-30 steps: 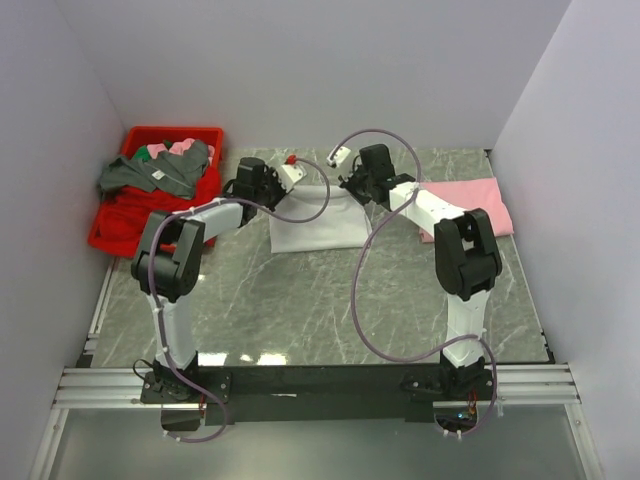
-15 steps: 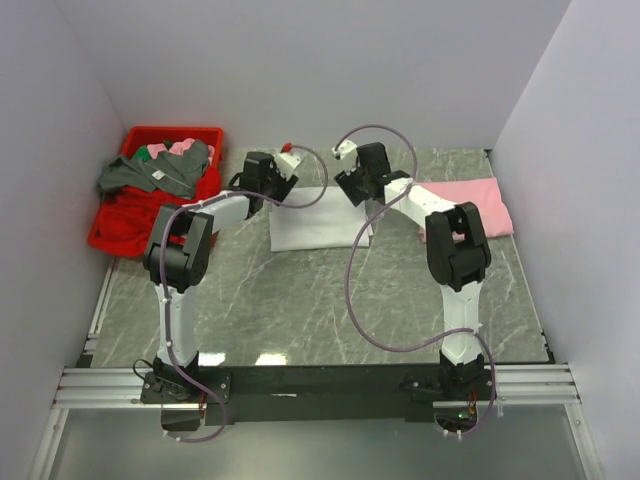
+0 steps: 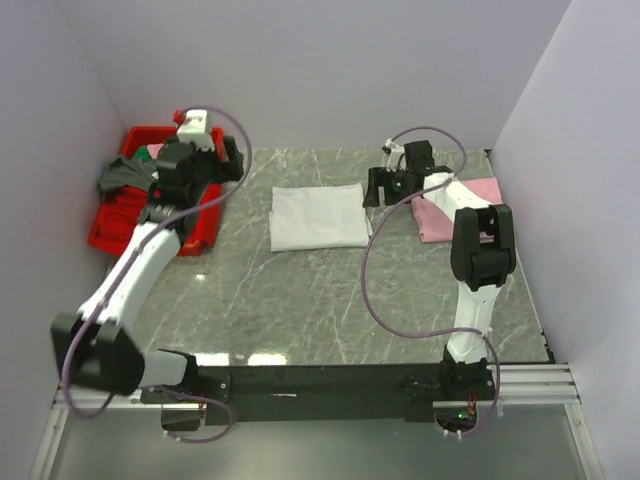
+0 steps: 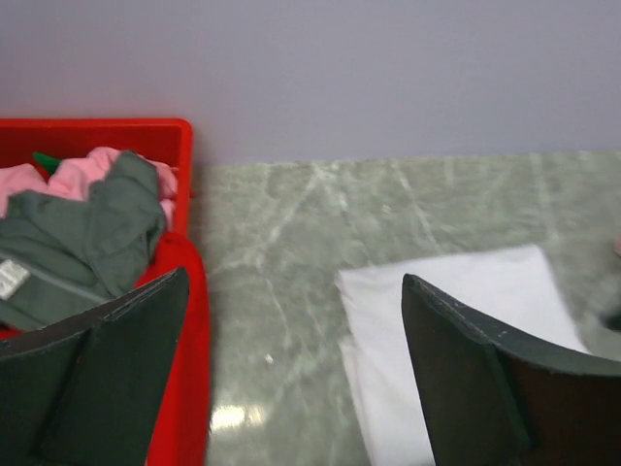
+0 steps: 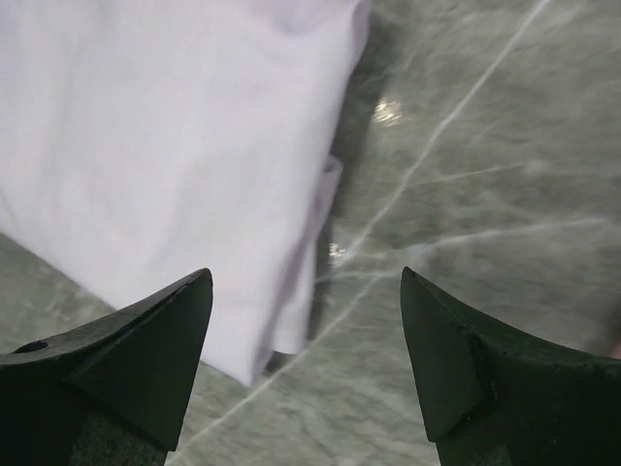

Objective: Fold and stack the t-shirts
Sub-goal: Neatly place the folded tshirt to the corner

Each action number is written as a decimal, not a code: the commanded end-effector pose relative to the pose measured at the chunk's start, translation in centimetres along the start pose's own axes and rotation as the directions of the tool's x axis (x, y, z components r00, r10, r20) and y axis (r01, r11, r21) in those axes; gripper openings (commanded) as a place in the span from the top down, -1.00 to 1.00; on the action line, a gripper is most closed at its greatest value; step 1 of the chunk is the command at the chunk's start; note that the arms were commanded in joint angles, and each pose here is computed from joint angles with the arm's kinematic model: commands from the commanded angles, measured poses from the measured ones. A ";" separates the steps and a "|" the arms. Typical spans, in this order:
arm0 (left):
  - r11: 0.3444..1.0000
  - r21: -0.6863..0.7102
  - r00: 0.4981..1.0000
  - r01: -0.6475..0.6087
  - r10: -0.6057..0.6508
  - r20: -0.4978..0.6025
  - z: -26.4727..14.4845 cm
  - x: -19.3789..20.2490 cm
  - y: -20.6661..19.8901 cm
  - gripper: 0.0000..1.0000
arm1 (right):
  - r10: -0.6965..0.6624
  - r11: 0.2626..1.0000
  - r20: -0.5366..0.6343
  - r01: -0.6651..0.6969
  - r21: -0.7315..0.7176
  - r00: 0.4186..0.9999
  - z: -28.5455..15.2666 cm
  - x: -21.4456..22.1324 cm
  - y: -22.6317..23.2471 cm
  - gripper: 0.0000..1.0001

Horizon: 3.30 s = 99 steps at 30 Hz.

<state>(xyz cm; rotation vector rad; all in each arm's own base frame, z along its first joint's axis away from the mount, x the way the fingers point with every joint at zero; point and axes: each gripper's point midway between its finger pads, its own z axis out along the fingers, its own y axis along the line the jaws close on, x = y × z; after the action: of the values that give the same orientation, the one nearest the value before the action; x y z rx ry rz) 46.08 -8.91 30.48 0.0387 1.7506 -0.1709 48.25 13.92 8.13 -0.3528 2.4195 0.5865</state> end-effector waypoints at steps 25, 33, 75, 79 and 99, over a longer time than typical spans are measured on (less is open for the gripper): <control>0.990 0.141 1.000 0.021 -0.021 0.001 -16.7 8.0 -0.8 -0.86 | 0.156 0.983 -0.348 -0.181 -0.041 0.924 4.5 8.6 4.8 1.00; 0.988 0.157 1.000 0.014 -0.016 0.014 -16.9 7.8 -1.1 -0.86 | -0.092 0.995 -0.263 0.101 0.020 0.960 -1.6 2.0 2.2 1.00; 0.974 0.226 1.000 -0.002 -0.004 0.027 -17.3 7.6 -2.2 -0.94 | -0.375 0.639 -0.297 0.476 0.604 0.879 -20.7 -7.4 -9.4 1.00; 0.974 0.227 1.000 -0.001 -0.004 0.023 -17.2 7.7 -2.2 -0.94 | -0.378 0.635 -0.288 0.473 0.611 0.880 -21.6 -7.4 -9.2 1.00; 0.972 0.235 1.000 -0.004 -0.001 0.022 -17.3 7.7 -2.4 -0.97 | -0.395 0.594 -0.267 0.466 0.656 0.879 -24.8 -8.1 -9.2 1.00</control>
<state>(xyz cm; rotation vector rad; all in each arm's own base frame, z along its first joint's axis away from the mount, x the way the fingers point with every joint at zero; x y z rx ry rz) 27.53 -8.95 25.27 0.1811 1.7446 -0.3566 45.74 -4.48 23.61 -0.6631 2.4026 -0.5587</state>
